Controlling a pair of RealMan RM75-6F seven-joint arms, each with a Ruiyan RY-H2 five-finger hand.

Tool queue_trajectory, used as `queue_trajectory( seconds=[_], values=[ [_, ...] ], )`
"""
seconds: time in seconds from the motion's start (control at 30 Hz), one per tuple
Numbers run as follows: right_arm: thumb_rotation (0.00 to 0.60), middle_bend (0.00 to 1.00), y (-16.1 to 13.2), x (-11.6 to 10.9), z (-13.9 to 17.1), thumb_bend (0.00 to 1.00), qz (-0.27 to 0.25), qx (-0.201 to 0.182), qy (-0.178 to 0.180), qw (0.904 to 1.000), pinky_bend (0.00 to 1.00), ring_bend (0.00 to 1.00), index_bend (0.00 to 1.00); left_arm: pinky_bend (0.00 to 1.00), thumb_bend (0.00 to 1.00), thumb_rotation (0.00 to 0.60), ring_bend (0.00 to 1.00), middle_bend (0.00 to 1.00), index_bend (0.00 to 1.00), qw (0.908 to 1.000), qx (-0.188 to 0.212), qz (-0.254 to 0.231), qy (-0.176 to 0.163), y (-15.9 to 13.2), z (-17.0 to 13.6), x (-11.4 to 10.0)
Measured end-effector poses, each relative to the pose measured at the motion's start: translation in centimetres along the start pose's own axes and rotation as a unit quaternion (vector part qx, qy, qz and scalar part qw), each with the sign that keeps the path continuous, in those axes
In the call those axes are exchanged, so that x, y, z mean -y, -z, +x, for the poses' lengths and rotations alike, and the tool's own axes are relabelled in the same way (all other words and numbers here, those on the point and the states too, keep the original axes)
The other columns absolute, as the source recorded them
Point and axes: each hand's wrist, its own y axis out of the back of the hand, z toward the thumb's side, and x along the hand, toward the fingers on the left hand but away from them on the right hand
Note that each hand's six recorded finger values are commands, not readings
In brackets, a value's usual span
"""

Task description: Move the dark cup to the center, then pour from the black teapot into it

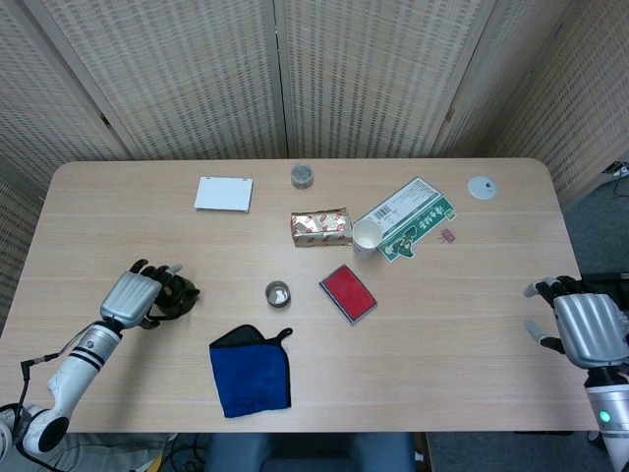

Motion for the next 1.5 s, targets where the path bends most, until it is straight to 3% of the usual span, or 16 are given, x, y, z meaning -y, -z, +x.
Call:
queue_trajectory(
  seconds=[0.6,0.83,1.13,1.33,1.5],
  values=[
    [0.600,0.40,0.4,0.0,-0.2,0.19,0.000,0.005,0.002,1.0000,0.40,0.32,0.44,0.11,0.09,0.600,0.23,0.17,0.11,0.9994,-0.026,-0.008,-0.022,1.2,2.6,-0.5],
    [0.600,0.40,0.6,-0.8,-0.5,0.19,0.005,0.005,0.013,0.9999,0.40,0.32,0.44,0.09,0.09,0.600,0.23,0.17,0.12,0.9994,-0.021,-0.011,-0.027,1.0,1.1,-0.8],
    [0.600,0.40,0.5,-1.7,-0.8,0.19,0.008,0.006,0.021,0.9997,0.40,0.32,0.44,0.09,0.09,0.600,0.27,0.22,0.27,0.9991,0.003,-0.028,-0.032,-0.3,-2.2,-1.2],
    [0.600,0.40,0.6,-2.0,-0.8,0.19,0.009,0.006,0.023,0.9997,0.40,0.32,0.44,0.08,0.09,0.600,0.27,0.24,0.31,0.9993,0.003,-0.030,-0.020,-0.8,-2.2,-0.5],
    [0.600,0.40,0.8,-2.2,-0.7,0.19,0.008,0.010,0.023,0.9997,0.40,0.32,0.44,0.01,0.09,0.600,0.28,0.26,0.34,0.9995,0.001,-0.029,-0.014,-1.0,-2.0,-0.1]
  ],
)
